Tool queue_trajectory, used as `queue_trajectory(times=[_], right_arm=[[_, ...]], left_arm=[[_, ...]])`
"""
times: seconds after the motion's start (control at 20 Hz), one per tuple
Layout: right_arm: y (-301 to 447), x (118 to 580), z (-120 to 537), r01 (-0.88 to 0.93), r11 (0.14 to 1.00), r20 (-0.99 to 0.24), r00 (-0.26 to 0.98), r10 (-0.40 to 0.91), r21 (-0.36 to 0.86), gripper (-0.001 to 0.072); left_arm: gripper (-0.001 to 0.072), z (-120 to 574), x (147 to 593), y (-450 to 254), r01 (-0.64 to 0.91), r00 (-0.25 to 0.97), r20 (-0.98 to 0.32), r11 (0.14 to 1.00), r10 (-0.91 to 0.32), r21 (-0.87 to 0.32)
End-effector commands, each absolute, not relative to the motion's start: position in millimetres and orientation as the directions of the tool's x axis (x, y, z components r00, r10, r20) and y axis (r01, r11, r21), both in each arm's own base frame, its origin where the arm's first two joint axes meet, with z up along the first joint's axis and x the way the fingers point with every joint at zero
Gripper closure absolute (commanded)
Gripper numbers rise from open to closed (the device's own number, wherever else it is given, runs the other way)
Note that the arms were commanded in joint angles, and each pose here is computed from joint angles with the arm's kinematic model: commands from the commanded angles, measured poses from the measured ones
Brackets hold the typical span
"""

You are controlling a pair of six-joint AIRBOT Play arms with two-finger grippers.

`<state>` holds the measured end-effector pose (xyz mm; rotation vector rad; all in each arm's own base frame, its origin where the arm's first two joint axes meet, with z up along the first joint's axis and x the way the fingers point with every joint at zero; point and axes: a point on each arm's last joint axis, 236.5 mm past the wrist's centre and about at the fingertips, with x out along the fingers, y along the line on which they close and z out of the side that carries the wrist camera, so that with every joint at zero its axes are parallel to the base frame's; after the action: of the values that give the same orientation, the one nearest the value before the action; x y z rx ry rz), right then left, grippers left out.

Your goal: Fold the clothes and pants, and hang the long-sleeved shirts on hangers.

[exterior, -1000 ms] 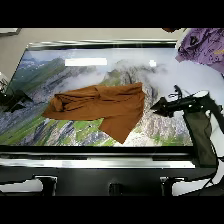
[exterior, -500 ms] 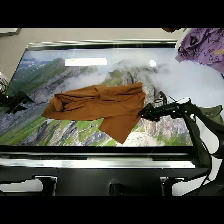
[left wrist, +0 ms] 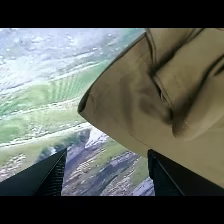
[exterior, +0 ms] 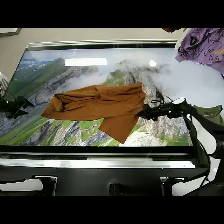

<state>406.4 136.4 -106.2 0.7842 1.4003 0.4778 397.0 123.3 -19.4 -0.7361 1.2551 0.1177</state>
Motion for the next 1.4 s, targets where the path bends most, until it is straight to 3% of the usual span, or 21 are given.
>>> queue_trajectory(times=[0.0, 0.15, 0.65, 0.8, 0.85, 0.9, 1.15, 1.35], right_arm=[[137, 409, -91, 0.132, 0.663, -0.676, 0.158, 0.720, 0.737, 0.0688], [139, 408, -78, 0.119, 0.659, -0.669, 0.164, 0.725, 0.743, 0.0688], [139, 410, -65, 0.124, 0.653, -0.664, 0.182, 0.725, 0.747, 0.0687], [140, 407, -63, 0.120, 0.649, -0.660, 0.171, 0.732, 0.751, 0.0687], [140, 407, -60, 0.114, 0.650, -0.660, 0.176, 0.731, 0.751, 0.0687], [140, 409, -55, 0.105, 0.652, -0.659, 0.187, 0.729, 0.751, 0.0688], [139, 420, 9, -0.039, 0.665, -0.627, 0.297, 0.720, 0.745, 0.0688], [132, 450, 144, -0.297, 0.713, -0.522, 0.516, 0.680, 0.635, 0.0689]], left_arm=[[0.0142, -34, 400, 128, -0.468, 0.447, -0.802, 0.660, -0.396, -0.587], [0.0142, -54, 404, 121, -0.453, 0.456, -0.754, 0.605, -0.473, -0.655], [0.0147, -112, 417, 93, -0.453, 0.366, -0.768, 0.620, -0.526, -0.641], [0.0371, -114, 422, 93, -0.451, 0.378, -0.775, 0.630, -0.507, -0.632], [0.0558, -114, 423, 93, -0.449, 0.377, -0.776, 0.632, -0.506, -0.631], [0.0691, -114, 423, 91, -0.445, 0.376, -0.775, 0.634, -0.508, -0.632], [0.0694, -53, 436, 70, -0.329, 0.393, -0.751, 0.681, -0.532, -0.654], [0.0695, 109, 471, 66, -0.140, 0.631, -0.670, 0.793, -0.390, -0.593]])
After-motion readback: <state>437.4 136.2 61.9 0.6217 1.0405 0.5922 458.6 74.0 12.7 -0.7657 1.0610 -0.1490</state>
